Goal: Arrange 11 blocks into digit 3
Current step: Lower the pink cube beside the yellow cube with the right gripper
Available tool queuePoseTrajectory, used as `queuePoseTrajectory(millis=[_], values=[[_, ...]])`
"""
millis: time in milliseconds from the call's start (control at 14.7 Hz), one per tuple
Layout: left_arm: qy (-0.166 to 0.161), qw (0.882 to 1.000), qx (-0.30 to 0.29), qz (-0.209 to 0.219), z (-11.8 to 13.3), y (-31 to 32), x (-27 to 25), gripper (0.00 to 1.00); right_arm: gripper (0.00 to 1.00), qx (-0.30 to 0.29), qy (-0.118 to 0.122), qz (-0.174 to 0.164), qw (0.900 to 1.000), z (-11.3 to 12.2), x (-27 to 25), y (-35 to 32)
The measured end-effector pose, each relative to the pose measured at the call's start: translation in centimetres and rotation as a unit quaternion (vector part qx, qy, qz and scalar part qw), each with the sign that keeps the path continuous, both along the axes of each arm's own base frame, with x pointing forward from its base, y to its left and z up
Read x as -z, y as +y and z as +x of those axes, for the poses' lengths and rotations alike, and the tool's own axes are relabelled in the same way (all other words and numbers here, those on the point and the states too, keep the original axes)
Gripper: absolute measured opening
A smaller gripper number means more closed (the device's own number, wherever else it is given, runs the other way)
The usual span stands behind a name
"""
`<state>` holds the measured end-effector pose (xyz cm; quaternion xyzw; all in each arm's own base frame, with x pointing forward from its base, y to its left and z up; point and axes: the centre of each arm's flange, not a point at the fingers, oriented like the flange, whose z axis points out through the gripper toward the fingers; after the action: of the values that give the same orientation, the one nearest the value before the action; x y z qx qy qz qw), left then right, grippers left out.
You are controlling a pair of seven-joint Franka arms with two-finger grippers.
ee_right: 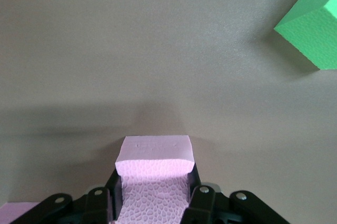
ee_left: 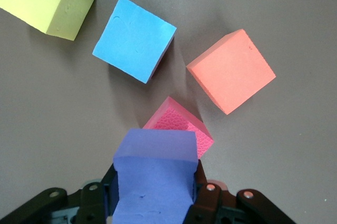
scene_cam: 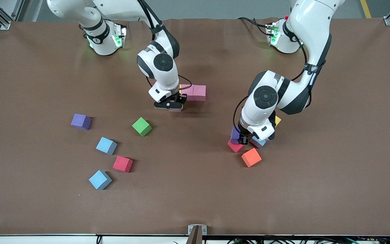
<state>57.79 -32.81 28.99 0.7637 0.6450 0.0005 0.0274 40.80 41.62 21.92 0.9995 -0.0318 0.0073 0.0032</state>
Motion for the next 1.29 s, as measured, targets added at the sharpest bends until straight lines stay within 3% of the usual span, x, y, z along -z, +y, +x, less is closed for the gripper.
queuePoseTrajectory(millis=[1292], values=[[-0.006, 1.0, -0.001, -0.003, 0.42, -0.15, -0.7, 0.55, 0.5, 0.003, 0.004, -0.004, 1.0, -0.02, 0.02, -0.12]])
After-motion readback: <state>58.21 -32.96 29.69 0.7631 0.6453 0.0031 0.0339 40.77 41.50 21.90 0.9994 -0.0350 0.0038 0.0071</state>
